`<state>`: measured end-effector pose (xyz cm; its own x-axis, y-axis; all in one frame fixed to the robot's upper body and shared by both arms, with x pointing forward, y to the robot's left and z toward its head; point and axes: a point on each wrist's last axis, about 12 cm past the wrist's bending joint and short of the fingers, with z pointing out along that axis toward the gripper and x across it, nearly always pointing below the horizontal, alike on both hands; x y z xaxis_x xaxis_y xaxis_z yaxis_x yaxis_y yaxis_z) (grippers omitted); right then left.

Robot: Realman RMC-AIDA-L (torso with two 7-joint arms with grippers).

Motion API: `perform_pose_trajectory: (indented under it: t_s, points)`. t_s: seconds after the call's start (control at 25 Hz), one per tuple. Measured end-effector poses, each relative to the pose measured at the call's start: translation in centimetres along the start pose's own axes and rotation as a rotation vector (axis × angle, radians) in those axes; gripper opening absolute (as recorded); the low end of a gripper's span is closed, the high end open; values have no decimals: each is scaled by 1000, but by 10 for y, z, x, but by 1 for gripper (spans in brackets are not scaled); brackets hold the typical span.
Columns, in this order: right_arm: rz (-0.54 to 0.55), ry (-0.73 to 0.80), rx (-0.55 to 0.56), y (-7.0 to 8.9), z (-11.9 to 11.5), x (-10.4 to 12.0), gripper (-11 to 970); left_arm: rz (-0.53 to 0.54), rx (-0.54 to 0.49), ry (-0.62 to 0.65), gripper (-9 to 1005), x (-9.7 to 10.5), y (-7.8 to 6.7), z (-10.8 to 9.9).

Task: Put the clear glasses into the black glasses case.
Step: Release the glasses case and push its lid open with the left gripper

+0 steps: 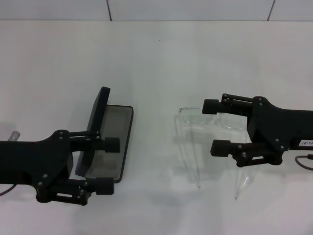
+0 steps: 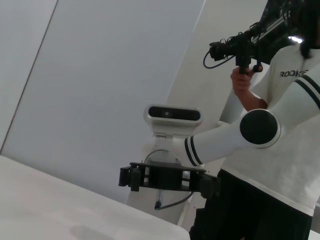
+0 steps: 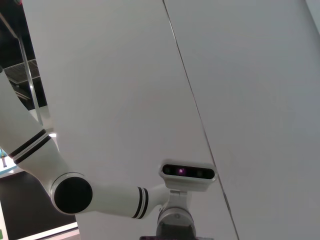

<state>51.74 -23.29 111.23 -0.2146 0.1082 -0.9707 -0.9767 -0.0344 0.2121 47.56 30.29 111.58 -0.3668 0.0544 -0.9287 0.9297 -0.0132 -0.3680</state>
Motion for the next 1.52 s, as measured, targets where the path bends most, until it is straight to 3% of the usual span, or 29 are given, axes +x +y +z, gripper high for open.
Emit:
perform_pose_trajectory:
  t_s: [0.96, 1.04, 1.2, 1.28, 1.44, 1.52]
  points:
    - [-3, -23, 49, 10, -11, 11, 850, 11, -46, -60, 812, -2, 1, -2]
    - [-28, -18, 89, 8, -19, 9, 850, -1, -75, -108, 812, -10, 4, -4]
    - [-106, -17, 245, 6, -49, -1, 850, -20, -155, -170, 812, -53, 15, -17]
    - [-147, -25, 312, 8, -63, -6, 849, -40, -208, -139, 812, -72, 20, -21]
    - [-182, -48, 445, 12, -87, -9, 849, -124, -433, -3, 812, -114, 31, -21]
    - [-187, -56, 480, 14, -93, -8, 849, -148, -520, 71, 812, -122, 33, -15]
